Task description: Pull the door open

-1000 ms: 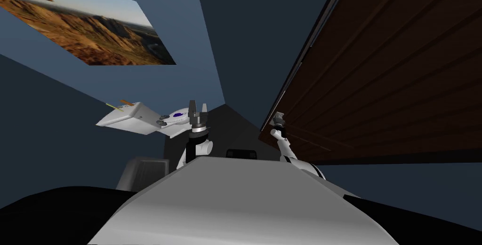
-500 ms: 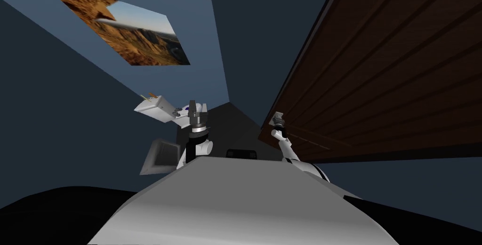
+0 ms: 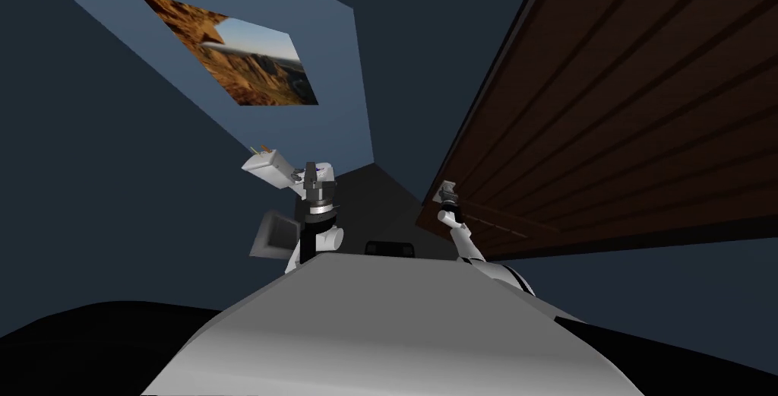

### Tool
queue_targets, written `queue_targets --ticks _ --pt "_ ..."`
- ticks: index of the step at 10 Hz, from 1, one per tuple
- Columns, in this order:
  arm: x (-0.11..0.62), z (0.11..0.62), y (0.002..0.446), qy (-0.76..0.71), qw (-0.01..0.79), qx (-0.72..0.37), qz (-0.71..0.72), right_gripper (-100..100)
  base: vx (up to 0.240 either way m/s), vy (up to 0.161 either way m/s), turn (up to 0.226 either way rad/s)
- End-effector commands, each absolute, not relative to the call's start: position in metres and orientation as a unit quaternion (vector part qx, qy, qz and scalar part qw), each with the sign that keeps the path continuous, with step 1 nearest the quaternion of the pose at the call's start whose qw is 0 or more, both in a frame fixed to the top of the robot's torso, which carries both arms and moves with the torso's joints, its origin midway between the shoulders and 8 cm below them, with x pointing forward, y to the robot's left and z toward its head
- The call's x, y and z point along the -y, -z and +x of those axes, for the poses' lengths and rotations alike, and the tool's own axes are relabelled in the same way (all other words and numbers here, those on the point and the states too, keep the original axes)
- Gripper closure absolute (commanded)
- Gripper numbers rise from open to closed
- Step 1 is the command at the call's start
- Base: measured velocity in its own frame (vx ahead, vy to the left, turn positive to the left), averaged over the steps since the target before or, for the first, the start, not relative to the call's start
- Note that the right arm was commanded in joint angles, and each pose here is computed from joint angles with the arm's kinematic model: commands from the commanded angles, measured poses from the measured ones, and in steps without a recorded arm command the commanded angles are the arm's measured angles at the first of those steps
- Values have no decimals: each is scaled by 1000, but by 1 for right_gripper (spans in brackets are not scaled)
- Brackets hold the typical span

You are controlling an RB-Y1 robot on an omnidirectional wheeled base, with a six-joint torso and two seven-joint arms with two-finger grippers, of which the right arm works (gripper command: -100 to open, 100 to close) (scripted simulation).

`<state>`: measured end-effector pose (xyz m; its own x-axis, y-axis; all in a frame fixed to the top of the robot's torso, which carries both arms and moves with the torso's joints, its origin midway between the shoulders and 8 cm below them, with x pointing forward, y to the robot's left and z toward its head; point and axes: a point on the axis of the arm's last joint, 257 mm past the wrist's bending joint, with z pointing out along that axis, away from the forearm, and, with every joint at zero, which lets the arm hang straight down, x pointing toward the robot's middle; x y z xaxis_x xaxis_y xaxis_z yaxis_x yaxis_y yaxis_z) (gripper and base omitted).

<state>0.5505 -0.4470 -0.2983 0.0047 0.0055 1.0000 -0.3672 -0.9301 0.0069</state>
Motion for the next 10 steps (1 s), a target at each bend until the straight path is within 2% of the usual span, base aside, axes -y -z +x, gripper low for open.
queue_targets --ticks 1,6,8,10 --pt "440 553 297 -695 126 124 696 100 -205 -48 97" --pt "426 556 296 -699 108 108 699 100 -219 -43 97" --pt "424 555 300 -696 106 105 702 100 -102 -14 50" --pt "419 555 298 -698 100 99 702 100 -208 -62 102"
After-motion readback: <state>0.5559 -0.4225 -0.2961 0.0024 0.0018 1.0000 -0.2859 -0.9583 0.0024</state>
